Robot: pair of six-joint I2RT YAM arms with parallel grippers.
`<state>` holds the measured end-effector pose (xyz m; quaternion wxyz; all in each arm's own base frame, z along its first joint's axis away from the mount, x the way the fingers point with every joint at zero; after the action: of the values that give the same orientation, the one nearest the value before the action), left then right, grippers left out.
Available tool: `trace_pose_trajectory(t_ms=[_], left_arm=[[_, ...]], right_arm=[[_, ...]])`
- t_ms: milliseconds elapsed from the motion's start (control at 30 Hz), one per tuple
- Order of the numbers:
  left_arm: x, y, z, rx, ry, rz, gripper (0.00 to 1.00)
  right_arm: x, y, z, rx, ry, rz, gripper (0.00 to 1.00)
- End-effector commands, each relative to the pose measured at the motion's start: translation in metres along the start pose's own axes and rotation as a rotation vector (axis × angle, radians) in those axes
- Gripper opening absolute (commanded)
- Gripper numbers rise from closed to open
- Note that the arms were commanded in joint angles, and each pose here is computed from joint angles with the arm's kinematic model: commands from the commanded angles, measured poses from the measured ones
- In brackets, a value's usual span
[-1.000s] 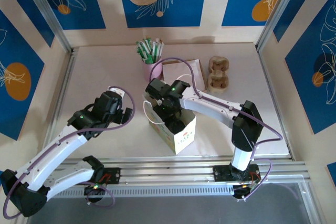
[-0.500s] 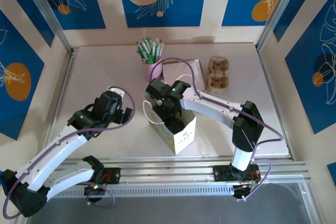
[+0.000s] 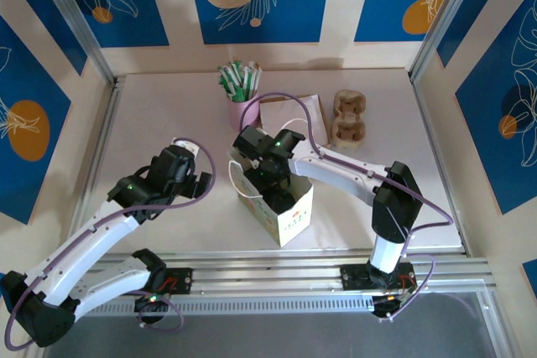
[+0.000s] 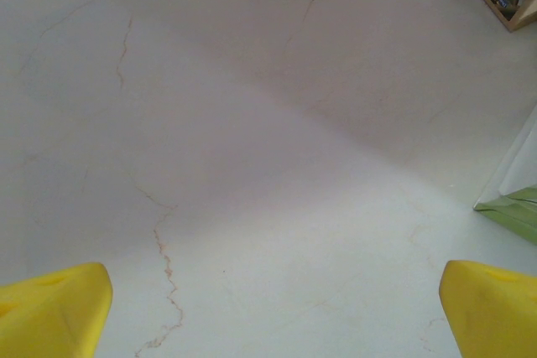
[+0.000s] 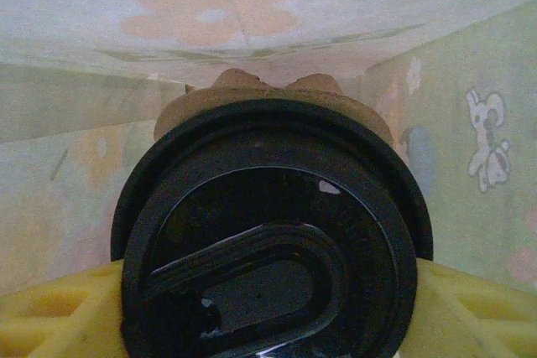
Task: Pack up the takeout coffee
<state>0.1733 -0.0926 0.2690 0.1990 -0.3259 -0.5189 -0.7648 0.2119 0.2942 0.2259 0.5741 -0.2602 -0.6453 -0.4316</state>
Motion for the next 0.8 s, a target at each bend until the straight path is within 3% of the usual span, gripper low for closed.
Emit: trace_pose_trajectory(t_ms=[0,767], left_arm=[[0.000,-0.001,0.003,-0.007,0.017,-0.011,1.00],[0.000,-0.001,0.003,-0.009,0.013,-0.009,1.00]], right_arm=[[-0.066,-0.038,-0.002,-0.022,-0.037,0.301,0.69],[-0.061,-0.034,0.002,-0.008,-0.037,0.290,0.74]])
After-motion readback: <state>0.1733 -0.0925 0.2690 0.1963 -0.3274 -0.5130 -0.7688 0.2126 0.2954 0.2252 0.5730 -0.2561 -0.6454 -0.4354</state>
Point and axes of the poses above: each hand's point on the last joint's axis, 136 mm out from that joint toward the fingers, its own x axis back along the fingers, its own z axis along the line the jaws close on, y = z × x, the point moved 10 cm from there along x, back along the fingers, and after that the axes turned 4 degrees about -x, right-handed, at the moved point
